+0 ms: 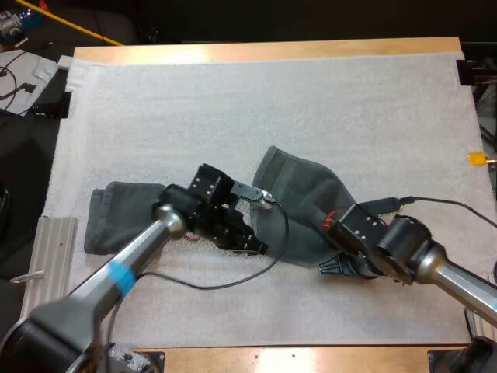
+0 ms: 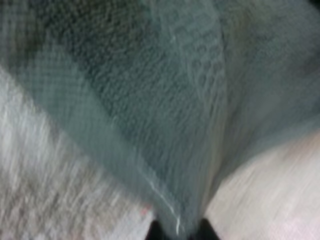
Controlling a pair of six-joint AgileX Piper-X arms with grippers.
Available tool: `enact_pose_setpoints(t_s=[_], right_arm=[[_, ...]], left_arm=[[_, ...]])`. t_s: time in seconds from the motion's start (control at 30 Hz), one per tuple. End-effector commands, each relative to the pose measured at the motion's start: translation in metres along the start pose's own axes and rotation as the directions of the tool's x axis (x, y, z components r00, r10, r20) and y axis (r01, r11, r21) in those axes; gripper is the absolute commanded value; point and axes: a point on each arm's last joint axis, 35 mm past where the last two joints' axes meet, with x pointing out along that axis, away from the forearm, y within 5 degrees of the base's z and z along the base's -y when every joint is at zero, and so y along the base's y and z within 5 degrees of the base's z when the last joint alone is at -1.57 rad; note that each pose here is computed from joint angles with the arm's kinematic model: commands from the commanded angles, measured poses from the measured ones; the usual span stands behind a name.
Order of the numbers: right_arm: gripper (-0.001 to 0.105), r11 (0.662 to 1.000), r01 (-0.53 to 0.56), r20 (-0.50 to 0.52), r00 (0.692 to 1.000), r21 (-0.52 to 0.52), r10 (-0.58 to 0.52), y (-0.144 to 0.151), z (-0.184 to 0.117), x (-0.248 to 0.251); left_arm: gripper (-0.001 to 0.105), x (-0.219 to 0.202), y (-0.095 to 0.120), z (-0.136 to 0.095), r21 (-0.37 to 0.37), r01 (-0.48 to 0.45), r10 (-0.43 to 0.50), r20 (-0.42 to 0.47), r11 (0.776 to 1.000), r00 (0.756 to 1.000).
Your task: Pick towel from pile, fold and stack
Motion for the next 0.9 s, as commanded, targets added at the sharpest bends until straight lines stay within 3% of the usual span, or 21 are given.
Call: enact_pose_setpoints(t_s=[0.0, 0.27, 0.57, 0.63, 0.87], right_arm=[[0.000, 1.000, -0.007, 0.101, 0.995, 0.011, 0.006, -0.003, 0.002, -0.023], [0.000, 0.996, -0.074, 0.298, 0.953, 0.045, 0.057, -0.016, -0.005, -0.088], [0.000, 0.986, -0.153, 0.418, 0.901, 0.060, 0.115, -0.026, -0.016, -0.142], [0.000, 0.988, -0.142, 0.414, 0.904, 0.053, 0.107, -0.026, -0.015, -0.139], [0.000, 0.982, -0.188, 0.431, 0.886, 0.001, 0.169, -0.025, -0.034, -0.164]], left_arm=[[0.000, -0.035, -0.020, -0.007, 0.073, 0.003, -0.009, 0.082, 0.997, 0.997], [0.000, -0.110, -0.057, -0.040, 0.161, -0.013, -0.022, 0.213, 0.987, 0.977], [0.000, -0.180, -0.089, -0.081, 0.201, -0.011, -0.055, 0.319, 0.979, 0.946], [0.000, -0.176, -0.089, -0.078, 0.202, 0.000, -0.064, 0.314, 0.979, 0.947], [0.000, -0.200, -0.101, -0.110, 0.197, 0.048, -0.108, 0.304, 0.979, 0.947]])
